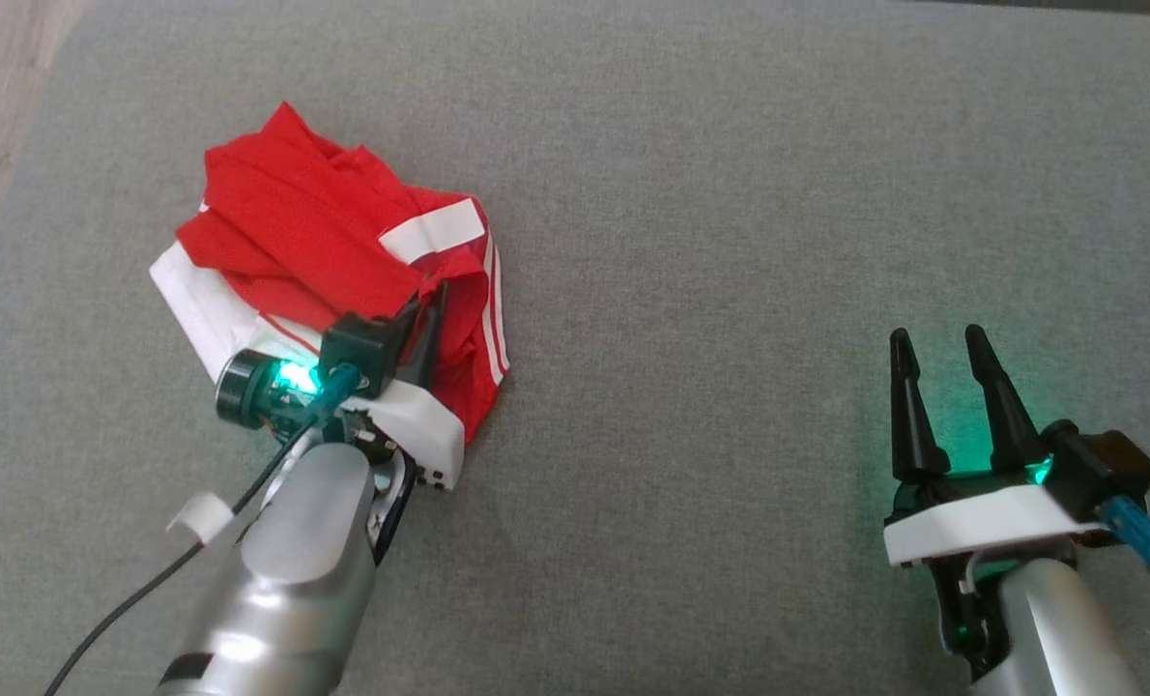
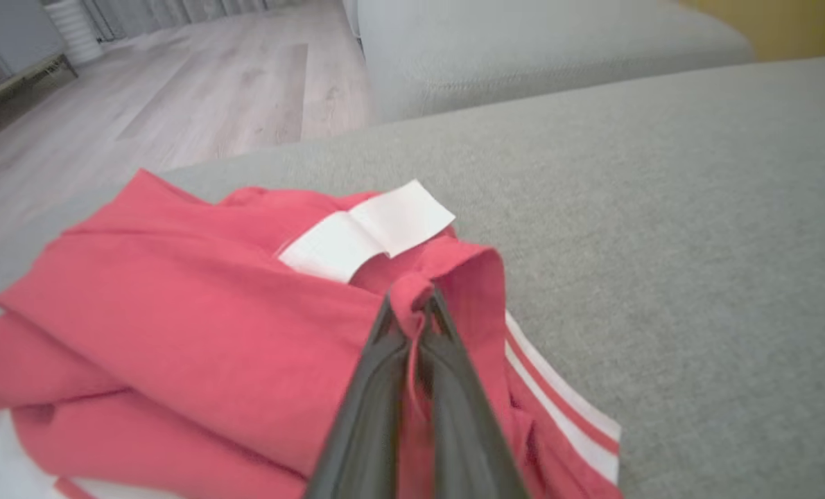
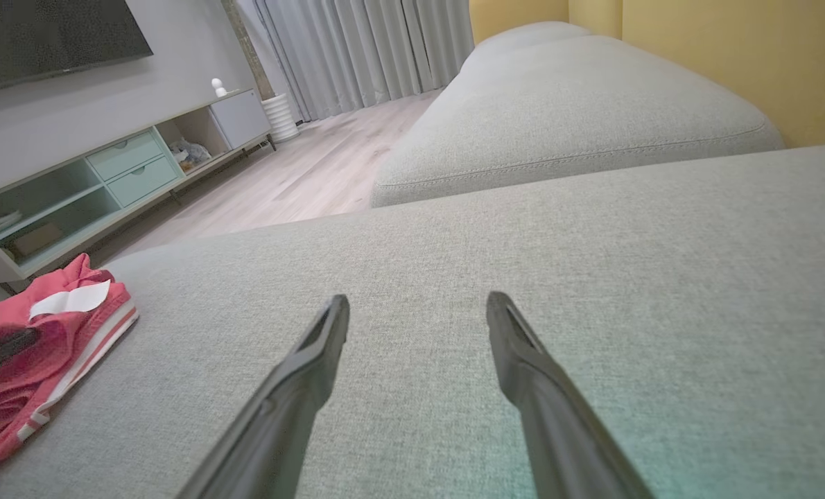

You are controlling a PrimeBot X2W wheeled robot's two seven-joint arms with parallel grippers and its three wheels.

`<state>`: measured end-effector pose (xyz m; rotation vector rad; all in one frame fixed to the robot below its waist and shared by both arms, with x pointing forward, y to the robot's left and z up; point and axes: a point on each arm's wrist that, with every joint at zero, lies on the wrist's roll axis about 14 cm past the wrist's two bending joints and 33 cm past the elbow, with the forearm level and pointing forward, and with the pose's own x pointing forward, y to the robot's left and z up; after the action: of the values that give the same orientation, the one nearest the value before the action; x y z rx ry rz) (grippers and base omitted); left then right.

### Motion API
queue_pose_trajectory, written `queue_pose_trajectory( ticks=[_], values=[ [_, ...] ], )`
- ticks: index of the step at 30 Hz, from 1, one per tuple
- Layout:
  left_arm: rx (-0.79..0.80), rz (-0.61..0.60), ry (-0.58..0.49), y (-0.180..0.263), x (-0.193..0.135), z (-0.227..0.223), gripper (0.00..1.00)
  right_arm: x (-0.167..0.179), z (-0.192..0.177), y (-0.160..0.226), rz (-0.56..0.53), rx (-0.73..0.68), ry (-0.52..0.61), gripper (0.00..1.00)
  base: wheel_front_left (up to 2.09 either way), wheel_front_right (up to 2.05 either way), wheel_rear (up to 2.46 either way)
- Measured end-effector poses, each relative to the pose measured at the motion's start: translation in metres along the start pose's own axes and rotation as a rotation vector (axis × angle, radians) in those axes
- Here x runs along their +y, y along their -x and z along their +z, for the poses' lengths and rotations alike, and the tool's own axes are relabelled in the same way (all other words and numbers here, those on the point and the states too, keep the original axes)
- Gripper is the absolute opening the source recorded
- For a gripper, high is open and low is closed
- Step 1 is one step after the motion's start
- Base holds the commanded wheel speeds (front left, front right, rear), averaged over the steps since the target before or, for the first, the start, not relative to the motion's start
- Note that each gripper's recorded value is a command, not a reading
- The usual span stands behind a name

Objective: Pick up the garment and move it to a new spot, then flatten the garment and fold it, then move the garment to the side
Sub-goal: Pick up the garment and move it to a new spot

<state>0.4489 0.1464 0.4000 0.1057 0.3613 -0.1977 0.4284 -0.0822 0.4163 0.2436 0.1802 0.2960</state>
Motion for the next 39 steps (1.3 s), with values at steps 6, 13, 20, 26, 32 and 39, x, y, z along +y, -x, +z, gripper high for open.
queue_pose_trajectory(
  ticks=[6,13,20,26,32,39],
  values=[
    [-0.165,0.002,-0.009,0.004,0.002,0.046,0.00,0.003,0.012,0.005,0.002,-0.029,-0.001,1.00,0.00,0.00,0.00],
    [-0.552,-0.007,-0.105,0.034,0.014,0.178,0.00,0.003,0.033,0.018,-0.012,-0.083,-0.012,1.00,0.00,0.00,0.00],
    [-0.809,-0.096,-0.229,0.073,-0.007,0.285,0.00,-0.005,0.043,0.032,-0.045,-0.115,-0.036,1.00,0.00,0.00,0.00],
    [-0.830,-0.215,-0.298,0.078,-0.050,0.312,0.00,-0.019,0.048,0.046,-0.094,-0.135,-0.057,1.00,0.00,0.00,0.00],
    [-0.828,-0.345,-0.319,0.067,-0.099,0.318,0.00,-0.033,0.050,0.062,-0.147,-0.149,-0.076,1.00,0.00,0.00,0.00],
    [-0.835,-0.494,-0.336,0.043,-0.158,0.327,0.00,-0.055,0.057,0.079,-0.223,-0.178,-0.092,1.00,0.00,0.00,0.00]
  ],
)
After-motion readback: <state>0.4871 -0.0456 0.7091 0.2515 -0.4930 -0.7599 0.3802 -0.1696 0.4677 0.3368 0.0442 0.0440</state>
